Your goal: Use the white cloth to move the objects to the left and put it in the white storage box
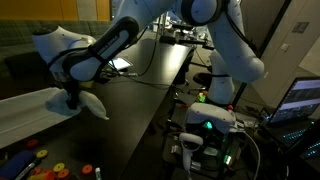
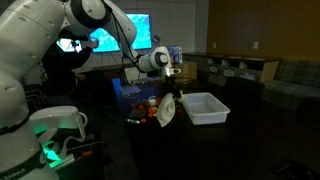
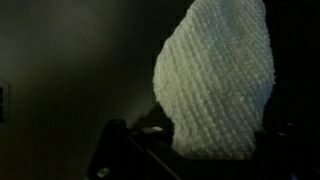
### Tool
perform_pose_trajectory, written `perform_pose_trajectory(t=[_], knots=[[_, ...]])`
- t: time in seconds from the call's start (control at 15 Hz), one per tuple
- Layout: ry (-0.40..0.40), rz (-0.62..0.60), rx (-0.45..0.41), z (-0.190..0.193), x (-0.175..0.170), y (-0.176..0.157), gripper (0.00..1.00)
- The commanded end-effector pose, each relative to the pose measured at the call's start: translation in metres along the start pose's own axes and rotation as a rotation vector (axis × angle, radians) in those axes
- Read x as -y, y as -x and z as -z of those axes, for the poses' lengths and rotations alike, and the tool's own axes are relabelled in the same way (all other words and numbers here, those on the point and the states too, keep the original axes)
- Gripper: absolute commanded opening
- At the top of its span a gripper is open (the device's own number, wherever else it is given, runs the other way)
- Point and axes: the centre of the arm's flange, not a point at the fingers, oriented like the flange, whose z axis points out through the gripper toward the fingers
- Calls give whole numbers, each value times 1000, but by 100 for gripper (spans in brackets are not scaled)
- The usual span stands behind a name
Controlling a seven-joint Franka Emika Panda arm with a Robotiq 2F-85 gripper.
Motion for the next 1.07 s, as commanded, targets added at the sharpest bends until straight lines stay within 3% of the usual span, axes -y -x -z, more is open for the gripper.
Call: perform_pose_trajectory(t=[0.0,0.4,0.73,0.87,1.0], knots=[[-3,88,28,17,-70,-23,9],[-51,202,6,4,-135,-81,9],[-113,240,-82,-26,-136,-127,9],[-149,220,-124,-37,-126,-145,9],[-173,116,-196,-38,-119,-159,9]])
